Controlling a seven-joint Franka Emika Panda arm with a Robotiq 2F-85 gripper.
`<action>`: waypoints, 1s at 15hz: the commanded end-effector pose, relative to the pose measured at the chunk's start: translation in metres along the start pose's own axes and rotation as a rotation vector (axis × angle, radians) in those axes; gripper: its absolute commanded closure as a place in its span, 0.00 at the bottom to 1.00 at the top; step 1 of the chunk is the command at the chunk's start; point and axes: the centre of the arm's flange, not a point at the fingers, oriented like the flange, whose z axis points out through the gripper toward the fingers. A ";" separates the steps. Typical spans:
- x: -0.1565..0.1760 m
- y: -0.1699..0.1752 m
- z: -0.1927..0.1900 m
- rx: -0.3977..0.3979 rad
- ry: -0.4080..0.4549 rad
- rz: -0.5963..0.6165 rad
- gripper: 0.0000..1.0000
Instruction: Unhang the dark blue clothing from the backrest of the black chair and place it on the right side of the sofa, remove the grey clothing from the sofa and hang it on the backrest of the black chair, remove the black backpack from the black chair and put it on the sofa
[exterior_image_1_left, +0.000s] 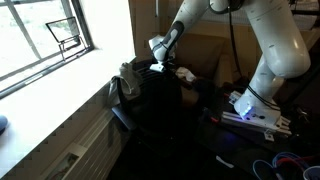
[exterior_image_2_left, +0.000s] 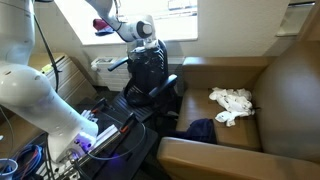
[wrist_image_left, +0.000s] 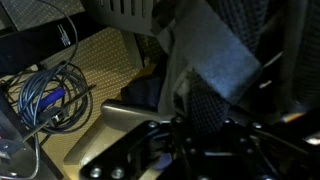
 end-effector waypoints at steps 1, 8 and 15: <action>0.050 0.050 -0.047 0.101 0.135 0.096 0.94; 0.088 0.113 -0.089 0.245 0.303 0.379 0.94; 0.162 0.183 -0.134 0.295 0.441 0.674 0.94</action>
